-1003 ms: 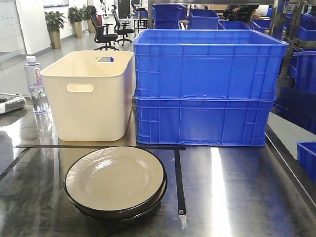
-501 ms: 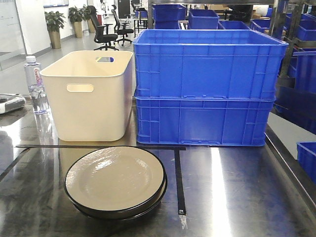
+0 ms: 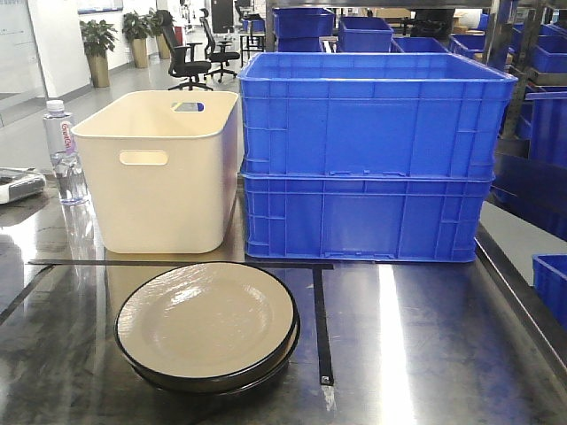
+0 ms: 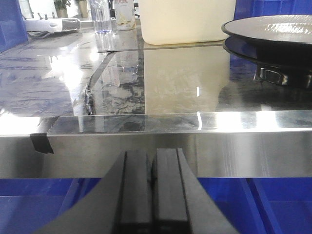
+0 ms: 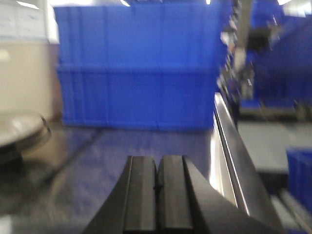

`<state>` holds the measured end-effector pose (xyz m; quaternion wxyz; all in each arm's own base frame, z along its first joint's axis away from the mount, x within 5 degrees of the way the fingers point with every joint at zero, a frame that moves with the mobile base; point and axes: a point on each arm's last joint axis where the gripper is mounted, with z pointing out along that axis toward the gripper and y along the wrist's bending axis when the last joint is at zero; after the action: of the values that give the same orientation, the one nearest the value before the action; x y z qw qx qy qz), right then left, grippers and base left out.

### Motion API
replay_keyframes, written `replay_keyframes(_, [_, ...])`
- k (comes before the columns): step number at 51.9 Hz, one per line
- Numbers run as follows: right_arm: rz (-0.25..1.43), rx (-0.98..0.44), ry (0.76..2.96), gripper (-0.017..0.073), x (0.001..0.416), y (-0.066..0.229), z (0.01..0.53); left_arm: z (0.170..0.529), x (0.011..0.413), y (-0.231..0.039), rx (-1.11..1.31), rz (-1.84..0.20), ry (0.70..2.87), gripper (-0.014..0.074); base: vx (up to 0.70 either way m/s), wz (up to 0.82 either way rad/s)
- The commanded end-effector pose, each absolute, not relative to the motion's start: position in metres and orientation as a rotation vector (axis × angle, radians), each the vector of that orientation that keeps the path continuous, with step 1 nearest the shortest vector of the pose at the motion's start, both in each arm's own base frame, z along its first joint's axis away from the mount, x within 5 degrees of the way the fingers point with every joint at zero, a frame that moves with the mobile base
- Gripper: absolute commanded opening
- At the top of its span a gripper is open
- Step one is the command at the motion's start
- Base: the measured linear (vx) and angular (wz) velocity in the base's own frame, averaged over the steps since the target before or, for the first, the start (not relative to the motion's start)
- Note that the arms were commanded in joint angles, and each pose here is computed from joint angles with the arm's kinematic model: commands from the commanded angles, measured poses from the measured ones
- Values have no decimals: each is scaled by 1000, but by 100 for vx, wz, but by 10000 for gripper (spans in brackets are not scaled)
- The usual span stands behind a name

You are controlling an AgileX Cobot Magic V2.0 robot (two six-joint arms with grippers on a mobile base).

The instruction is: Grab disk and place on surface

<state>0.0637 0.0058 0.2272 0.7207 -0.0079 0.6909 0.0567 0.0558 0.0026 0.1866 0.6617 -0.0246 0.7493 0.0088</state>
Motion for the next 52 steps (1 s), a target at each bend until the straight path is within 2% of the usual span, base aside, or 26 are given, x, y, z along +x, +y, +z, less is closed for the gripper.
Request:
replay_keyframes(1, [103, 11, 1454, -9, 58, 3, 213, 190, 56, 2, -53, 7, 1613, -1, 0, 0])
replay_keyframes(15, [77, -11, 1567, -9, 57, 3, 193, 190, 56, 2, -53, 7, 1615, -1, 0, 0])
replay_keyframes(52, [77, -11, 1566, -9, 57, 3, 193, 190, 56, 2, -53, 7, 1615, -1, 0, 0])
